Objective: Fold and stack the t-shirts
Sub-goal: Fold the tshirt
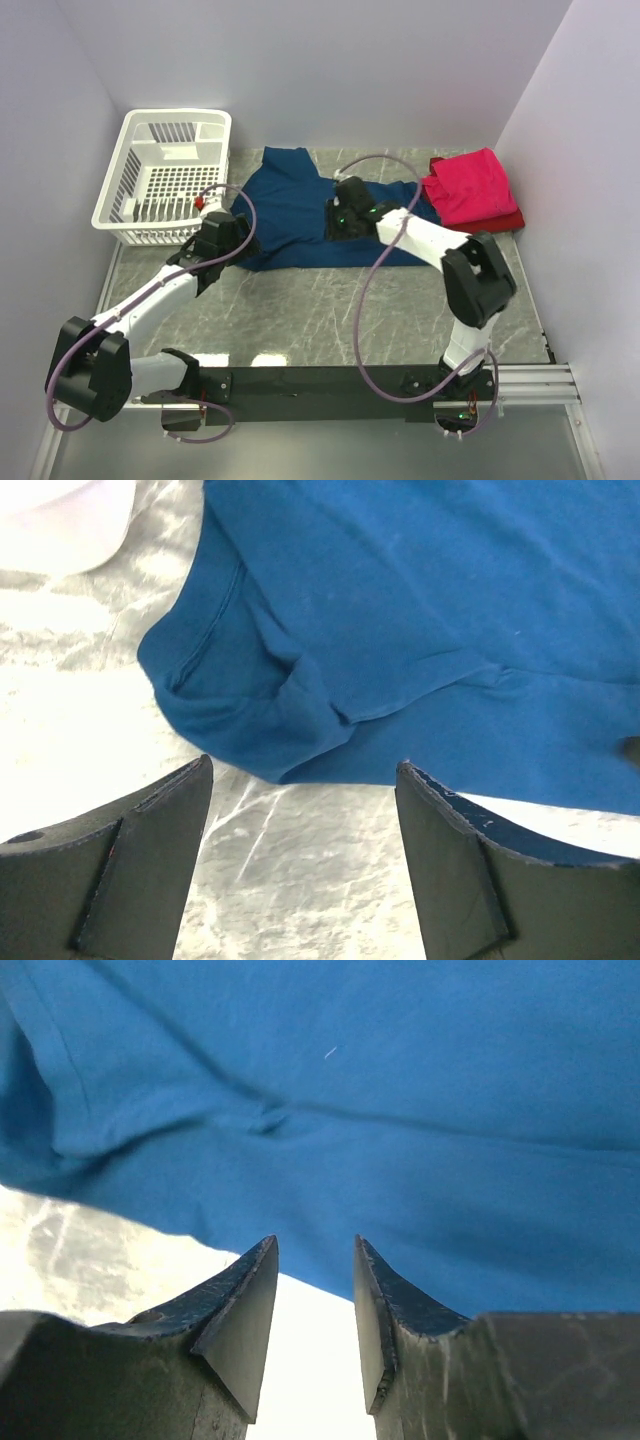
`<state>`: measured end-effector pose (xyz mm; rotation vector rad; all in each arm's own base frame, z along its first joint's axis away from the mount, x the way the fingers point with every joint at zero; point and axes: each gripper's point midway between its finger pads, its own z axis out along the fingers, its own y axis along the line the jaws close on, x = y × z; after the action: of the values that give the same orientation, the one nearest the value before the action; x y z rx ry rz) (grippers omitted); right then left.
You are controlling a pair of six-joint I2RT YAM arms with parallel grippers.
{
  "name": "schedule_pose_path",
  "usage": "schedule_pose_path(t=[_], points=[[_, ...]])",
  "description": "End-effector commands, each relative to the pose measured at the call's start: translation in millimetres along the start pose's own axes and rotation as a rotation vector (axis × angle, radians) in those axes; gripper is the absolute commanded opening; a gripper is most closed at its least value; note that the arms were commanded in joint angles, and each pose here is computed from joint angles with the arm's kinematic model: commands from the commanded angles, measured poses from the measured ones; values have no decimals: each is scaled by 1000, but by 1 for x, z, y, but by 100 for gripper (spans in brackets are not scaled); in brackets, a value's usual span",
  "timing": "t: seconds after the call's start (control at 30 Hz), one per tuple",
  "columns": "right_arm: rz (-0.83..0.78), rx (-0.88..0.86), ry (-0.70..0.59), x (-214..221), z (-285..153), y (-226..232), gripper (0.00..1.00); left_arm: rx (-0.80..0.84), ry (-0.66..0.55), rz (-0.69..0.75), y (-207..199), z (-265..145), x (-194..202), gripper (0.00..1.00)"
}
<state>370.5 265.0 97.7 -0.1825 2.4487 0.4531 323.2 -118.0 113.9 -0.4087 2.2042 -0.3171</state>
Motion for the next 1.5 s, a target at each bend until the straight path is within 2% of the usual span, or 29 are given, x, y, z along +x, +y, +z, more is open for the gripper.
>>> schedule_pose_path(t=[0.0, 0.27, 0.6, 0.83, 1.03, 1.2, 1.23, 1.3, 1.33, 1.37, 1.4, 1.47], points=[[-20, -39, -26, -12, 3, 33, 43, 8, -34, -11, 0, 3, -3, 79], [-60, -51, 64, 28, 28, 57, 42, 0, 9, 7, 5, 18, 14, 79], [-111, 70, 97, 55, 42, 46, 42, -20, 69, 29, 10, 40, 35, 74], [-130, 122, 109, 63, 48, 38, 42, -28, 96, 41, 14, 45, 44, 69], [-141, 145, 133, 74, 55, 34, 40, -44, 117, 48, 18, 49, 51, 59], [-149, 149, 157, 86, 56, 32, 29, -53, 130, 56, 19, 54, 54, 47], [-149, 153, 166, 90, 57, 30, 23, -53, 130, 59, 19, 54, 53, 44], [-151, 156, 177, 95, 57, 29, 17, -57, 135, 59, 20, 55, 55, 36], [-152, 157, 183, 98, 57, 28, 11, -57, 135, 57, 20, 55, 55, 31], [-153, 159, 188, 100, 56, 27, 8, -57, 137, 57, 19, 54, 55, 18], [-157, 160, 197, 104, 55, 26, 2, -56, 141, 56, 19, 54, 55, 12], [-161, 160, 203, 108, 55, 25, 0, -56, 148, 58, 19, 53, 57, 1]])
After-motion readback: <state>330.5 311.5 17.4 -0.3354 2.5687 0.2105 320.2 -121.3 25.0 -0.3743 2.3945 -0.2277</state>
